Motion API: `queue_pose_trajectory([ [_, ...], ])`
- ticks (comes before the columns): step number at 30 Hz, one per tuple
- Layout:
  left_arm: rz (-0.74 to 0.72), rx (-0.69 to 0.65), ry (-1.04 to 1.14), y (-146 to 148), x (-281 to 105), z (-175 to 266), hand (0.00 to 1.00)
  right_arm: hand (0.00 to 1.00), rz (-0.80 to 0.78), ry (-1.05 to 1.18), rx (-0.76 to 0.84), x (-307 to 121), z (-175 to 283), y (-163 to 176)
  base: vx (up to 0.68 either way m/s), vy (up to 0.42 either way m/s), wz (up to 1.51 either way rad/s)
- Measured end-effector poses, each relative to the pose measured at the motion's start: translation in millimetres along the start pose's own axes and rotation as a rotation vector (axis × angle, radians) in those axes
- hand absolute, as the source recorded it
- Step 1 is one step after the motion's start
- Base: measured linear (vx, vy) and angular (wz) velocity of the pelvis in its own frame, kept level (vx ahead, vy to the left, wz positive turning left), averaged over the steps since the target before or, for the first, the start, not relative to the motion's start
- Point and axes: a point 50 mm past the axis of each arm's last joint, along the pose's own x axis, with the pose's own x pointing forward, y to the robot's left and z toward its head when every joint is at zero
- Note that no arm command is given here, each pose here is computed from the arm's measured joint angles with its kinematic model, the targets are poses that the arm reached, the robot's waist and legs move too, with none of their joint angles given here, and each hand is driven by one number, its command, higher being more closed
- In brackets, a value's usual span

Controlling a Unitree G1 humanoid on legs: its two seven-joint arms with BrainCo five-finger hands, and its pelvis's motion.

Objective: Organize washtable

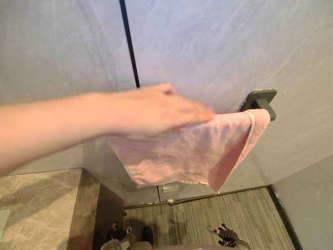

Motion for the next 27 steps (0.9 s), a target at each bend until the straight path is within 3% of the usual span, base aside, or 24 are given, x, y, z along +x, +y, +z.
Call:
queue_pose_trajectory([
  [27, -0.009, 0.033, -0.019, -1.7, 0.0, 3.7, 0.00, 0.00, -0.006, -0.026, -0.018, 1.4, 7.8, 3.9, 0.00, 0.000, 0.00],
])
